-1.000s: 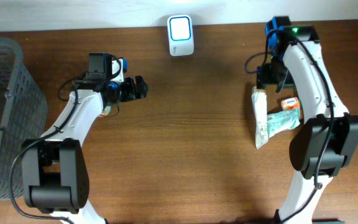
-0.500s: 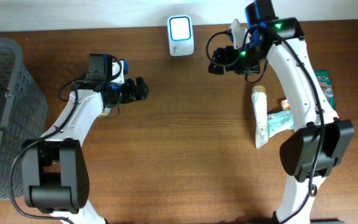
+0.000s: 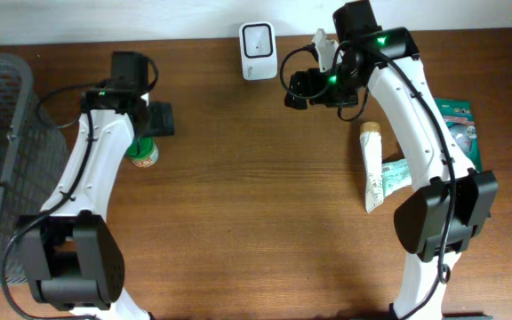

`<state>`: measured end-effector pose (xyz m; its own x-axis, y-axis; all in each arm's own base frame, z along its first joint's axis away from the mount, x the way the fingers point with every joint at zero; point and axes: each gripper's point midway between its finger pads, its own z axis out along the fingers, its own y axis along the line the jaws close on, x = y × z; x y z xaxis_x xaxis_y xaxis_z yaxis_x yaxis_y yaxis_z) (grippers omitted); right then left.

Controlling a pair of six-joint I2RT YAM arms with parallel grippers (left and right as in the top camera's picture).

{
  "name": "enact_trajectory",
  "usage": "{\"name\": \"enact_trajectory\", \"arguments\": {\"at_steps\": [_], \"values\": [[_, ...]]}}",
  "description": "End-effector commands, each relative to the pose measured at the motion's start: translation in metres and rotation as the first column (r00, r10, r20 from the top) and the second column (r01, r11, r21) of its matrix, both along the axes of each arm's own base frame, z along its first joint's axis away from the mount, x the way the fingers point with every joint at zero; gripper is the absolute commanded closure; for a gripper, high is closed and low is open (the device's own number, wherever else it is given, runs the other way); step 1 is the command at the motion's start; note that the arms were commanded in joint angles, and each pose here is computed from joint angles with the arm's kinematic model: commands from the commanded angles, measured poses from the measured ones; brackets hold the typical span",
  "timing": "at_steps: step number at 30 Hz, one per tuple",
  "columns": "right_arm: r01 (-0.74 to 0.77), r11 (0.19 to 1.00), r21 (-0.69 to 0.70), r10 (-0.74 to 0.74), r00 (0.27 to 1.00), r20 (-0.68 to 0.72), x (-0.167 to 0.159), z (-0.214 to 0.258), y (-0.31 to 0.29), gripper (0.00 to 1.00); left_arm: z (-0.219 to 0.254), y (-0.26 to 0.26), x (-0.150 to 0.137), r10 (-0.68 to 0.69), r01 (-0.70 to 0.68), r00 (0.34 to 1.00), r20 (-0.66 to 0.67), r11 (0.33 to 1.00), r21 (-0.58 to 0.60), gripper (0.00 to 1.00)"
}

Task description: Scan the item barcode

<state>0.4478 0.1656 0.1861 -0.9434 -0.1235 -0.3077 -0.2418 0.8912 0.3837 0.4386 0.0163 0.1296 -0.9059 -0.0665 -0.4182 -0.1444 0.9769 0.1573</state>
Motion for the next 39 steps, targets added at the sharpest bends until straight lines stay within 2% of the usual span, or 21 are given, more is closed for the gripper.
{"name": "enact_trajectory", "arguments": {"at_steps": [1, 5, 9, 12, 14, 16, 17, 20, 24, 27, 28, 31, 33, 34, 35, 36, 37, 38, 39], "values": [[-0.005, 1.0, -0.009, 0.004, 1.0, -0.018, -0.002, -0.008, 0.001, 0.1, -0.026, 0.028, -0.007, -0.018, 0.017, 0.999, -0.03, 1.0, -0.01, 0.05], [-0.005, 1.0, -0.01, 0.004, 1.0, -0.018, -0.002, -0.008, 0.001, 0.1, -0.047, 0.015, 0.0, -0.176, 0.169, 0.984, -0.031, 0.974, -0.151, 0.07], [-0.005, 1.0, -0.009, 0.004, 1.0, -0.018, -0.002, -0.008, 0.001, 0.1, -0.071, -0.003, 0.001, -0.235, 0.215, 0.97, -0.055, 0.946, -0.242, 0.11], [-0.005, 1.0, -0.009, 0.004, 1.0, -0.017, -0.002, -0.007, 0.001, 0.1, -0.073, -0.003, -0.002, -0.233, 0.21, 0.97, -0.069, 0.946, -0.249, 0.16], [-0.005, 1.0, -0.009, 0.004, 1.0, -0.016, -0.002, -0.007, 0.001, 0.1, -0.075, 0.002, -0.004, -0.22, 0.196, 0.972, -0.084, 0.954, -0.227, 0.27], [-0.005, 1.0, -0.009, 0.004, 1.0, -0.014, -0.001, -0.007, 0.001, 0.1, -0.075, 0.002, -0.004, -0.198, 0.174, 0.977, -0.084, 0.957, -0.234, 0.46], [-0.005, 1.0, -0.009, 0.004, 1.0, -0.014, -0.001, -0.007, 0.001, 0.1, -0.075, 0.002, -0.004, -0.182, 0.157, 0.98, -0.085, 0.958, -0.241, 0.53], [-0.005, 1.0, -0.009, 0.004, 1.0, -0.014, -0.001, -0.007, 0.001, 0.1, -0.074, -0.015, -0.007, -0.196, 0.16, 0.977, -0.081, 0.932, -0.324, 0.56], [-0.004, 1.0, -0.008, 0.004, 1.0, -0.011, 0.0, -0.007, 0.001, 0.1, -0.066, -0.084, -0.013, -0.31, 0.25, 0.95, -0.044, 0.834, -0.491, 0.55], [-0.001, 1.0, -0.028, 0.002, 1.0, 0.016, 0.005, -0.007, -0.002, 0.1, -0.064, -0.153, -0.029, -0.436, 0.35, 0.899, -0.042, 0.772, -0.53, 0.55], [0.012, 0.998, -0.058, -0.01, 0.999, 0.03, 0.009, -0.008, -0.007, 0.1, -0.065, -0.17, -0.035, -0.473, 0.383, 0.88, -0.044, 0.763, -0.521, 0.54], [0.036, 0.995, -0.098, -0.031, 0.998, 0.047, 0.014, -0.01, -0.017, 0.1, -0.073, -0.21, -0.049, -0.504, 0.434, 0.86, -0.08, 0.806, -0.402, 0.53], [0.059, 0.993, -0.098, -0.055, 0.997, 0.045, 0.016, -0.01, -0.028, 0.1, -0.081, -0.243, -0.058, -0.56, 0.508, 0.825, -0.074, 0.792, -0.339, 0.51], [0.073, 0.993, -0.097, -0.069, 0.997, 0.04, 0.017, -0.01, -0.034, 0.1, -0.085, -0.249, -0.06, -0.558, 0.516, 0.826, -0.08, 0.806, -0.291, 0.48], [0.079, 0.993, -0.089, -0.076, 0.996, 0.038, 0.018, -0.01, -0.038, 0.1, -0.086, -0.253, -0.063, -0.567, 0.533, 0.82, -0.082, 0.807, -0.254, 0.4], [0.09, 0.992, -0.089, -0.087, 0.995, 0.038, 0.02, -0.01, -0.043, 0.07, -0.085, -0.256, -0.063, -0.571, 0.542, 0.817, -0.079, 0.807, -0.234, 0.3], [0.097, 0.991, -0.089, -0.094, 0.995, 0.038, 0.02, -0.01, -0.046, 0.04, -0.085, -0.258, -0.063, -0.575, 0.547, 0.815, -0.075, 0.804, -0.232, 0.11], [0.108, 0.99, -0.089, -0.104, 0.994, 0.039, 0.022, -0.009, -0.05, 0.02, -0.085, -0.258, -0.063, -0.574, 0.546, 0.815, -0.073, 0.805, -0.233, 0.03], [0.115, 0.989, -0.089, -0.112, 0.993, 0.039, 0.023, -0.009, -0.054, 0.02, -0.083, -0.258, -0.062, -0.574, 0.546, 0.816, -0.07, 0.805, -0.233, 0.03]]}}
